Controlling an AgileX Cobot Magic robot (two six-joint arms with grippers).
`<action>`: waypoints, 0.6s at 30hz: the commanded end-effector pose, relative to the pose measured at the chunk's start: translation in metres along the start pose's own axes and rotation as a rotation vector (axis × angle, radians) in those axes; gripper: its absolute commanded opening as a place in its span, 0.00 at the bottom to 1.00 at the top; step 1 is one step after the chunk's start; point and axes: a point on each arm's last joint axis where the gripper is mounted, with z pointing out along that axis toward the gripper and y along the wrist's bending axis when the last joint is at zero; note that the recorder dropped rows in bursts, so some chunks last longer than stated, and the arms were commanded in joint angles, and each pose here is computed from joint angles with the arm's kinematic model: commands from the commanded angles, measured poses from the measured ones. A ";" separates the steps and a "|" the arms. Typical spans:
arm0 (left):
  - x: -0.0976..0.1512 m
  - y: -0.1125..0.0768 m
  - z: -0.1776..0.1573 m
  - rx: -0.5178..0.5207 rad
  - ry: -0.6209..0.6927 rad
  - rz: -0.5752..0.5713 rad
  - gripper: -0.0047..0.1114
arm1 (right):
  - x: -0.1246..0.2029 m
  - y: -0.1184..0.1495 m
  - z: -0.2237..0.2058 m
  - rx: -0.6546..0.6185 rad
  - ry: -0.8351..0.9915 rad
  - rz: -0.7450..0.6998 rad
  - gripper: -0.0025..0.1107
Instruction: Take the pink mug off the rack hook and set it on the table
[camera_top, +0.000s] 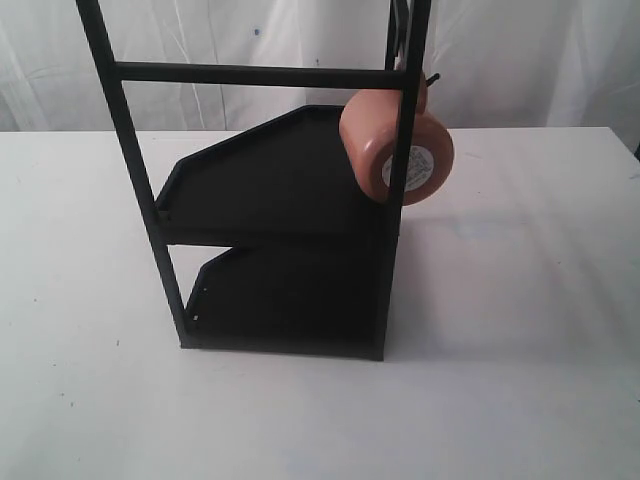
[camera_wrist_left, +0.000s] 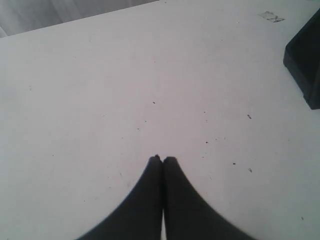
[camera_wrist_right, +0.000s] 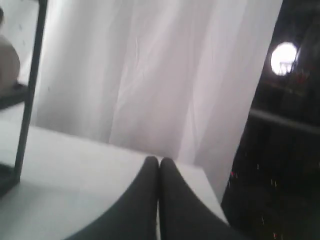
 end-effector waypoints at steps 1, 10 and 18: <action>0.001 0.000 0.000 0.002 -0.001 -0.014 0.04 | -0.031 0.001 -0.006 -0.022 -0.357 0.036 0.02; 0.001 0.000 0.000 0.002 -0.001 -0.014 0.04 | -0.045 -0.010 -0.013 -0.018 -0.539 0.511 0.02; 0.001 0.000 0.000 0.002 -0.001 -0.014 0.04 | -0.051 -0.014 0.006 0.008 -0.221 0.519 0.02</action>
